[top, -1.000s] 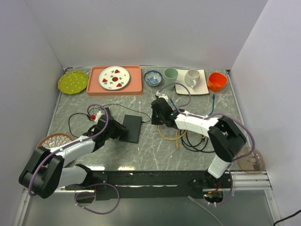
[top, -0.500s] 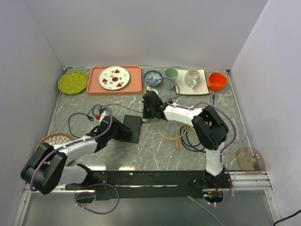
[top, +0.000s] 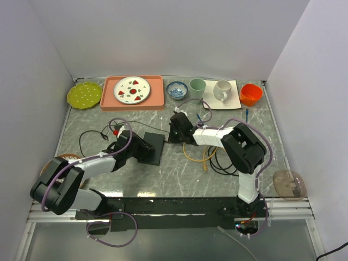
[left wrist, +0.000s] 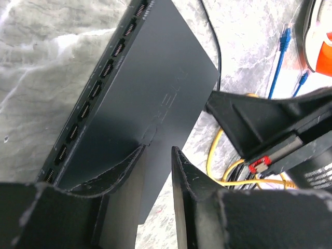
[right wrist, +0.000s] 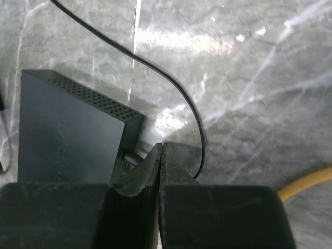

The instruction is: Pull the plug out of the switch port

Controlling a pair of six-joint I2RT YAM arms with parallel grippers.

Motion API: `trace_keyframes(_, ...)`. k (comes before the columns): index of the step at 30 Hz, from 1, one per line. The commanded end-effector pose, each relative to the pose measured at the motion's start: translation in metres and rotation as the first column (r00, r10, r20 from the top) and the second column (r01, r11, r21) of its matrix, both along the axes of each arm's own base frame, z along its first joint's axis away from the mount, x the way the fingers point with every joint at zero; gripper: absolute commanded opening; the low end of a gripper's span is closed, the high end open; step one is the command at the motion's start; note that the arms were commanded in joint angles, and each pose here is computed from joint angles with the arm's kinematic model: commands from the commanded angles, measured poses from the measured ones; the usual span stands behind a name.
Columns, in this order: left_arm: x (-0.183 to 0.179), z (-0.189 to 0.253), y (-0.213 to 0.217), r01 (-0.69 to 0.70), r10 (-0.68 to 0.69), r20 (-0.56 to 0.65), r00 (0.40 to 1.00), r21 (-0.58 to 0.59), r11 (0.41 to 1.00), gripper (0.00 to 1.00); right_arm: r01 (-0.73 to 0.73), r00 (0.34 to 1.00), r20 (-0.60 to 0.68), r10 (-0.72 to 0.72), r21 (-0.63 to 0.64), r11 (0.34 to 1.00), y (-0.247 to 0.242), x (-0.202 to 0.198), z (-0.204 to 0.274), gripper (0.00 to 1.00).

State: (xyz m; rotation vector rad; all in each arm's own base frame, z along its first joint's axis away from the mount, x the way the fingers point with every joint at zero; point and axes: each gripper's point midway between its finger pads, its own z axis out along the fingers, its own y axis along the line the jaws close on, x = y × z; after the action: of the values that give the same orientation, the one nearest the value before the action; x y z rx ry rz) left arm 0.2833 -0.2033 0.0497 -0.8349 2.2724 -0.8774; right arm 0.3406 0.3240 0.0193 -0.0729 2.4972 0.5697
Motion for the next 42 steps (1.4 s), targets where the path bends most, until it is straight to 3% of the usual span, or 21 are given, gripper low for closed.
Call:
trace_keyframes(1,0.0,-0.017,0.014,-0.019,0.022,-0.049,0.999,0.067,0.998,0.34,-0.02,0.997,-0.072,0.02,-0.008,1.0,-0.012,-0.036,-0.013,0.0)
trace_keyframes(11,0.026,0.0,0.023,-0.063,0.064,-0.018,0.998,0.076,0.995,0.34,-0.048,0.996,-0.077,0.048,0.004,0.999,-0.006,-0.054,-0.01,0.0)
trace_keyframes(19,0.035,0.034,0.027,-0.077,0.07,0.09,0.993,0.07,0.995,0.34,0.011,0.998,0.062,-0.011,-0.006,1.0,-0.039,-0.028,0.043,0.0)
trace_keyframes(23,0.038,0.047,0.008,0.0,0.001,0.147,0.989,-0.007,1.0,0.35,-0.053,0.99,0.132,0.057,-0.037,0.998,-0.041,-0.022,0.065,0.17)
trace_keyframes(27,0.033,0.041,-0.017,0.122,-0.112,0.126,0.986,-0.077,0.99,0.34,-0.132,0.977,0.159,0.139,-0.057,0.99,-0.034,-0.022,0.067,0.29)
trace_keyframes(28,0.033,0.039,-0.02,0.138,-0.128,0.121,0.984,-0.081,0.987,0.34,-0.202,0.961,0.182,0.208,-0.051,0.978,-0.026,-0.026,0.07,0.37)
trace_keyframes(31,0.032,0.031,-0.027,0.174,-0.167,0.086,0.982,-0.087,0.981,0.33,-0.274,0.92,0.256,0.296,-0.119,0.954,-0.017,-0.032,0.076,0.46)
trace_keyframes(36,0.027,0.022,-0.022,0.153,-0.15,0.048,0.987,-0.071,0.986,0.33,-0.196,0.92,0.292,0.26,-0.23,0.953,-0.029,-0.018,0.079,0.49)
trace_keyframes(42,0.016,0.042,0.002,0.076,-0.072,0.118,0.99,-0.028,0.997,0.32,-0.158,0.941,0.262,0.215,-0.223,0.962,-0.02,0.0,0.081,0.4)
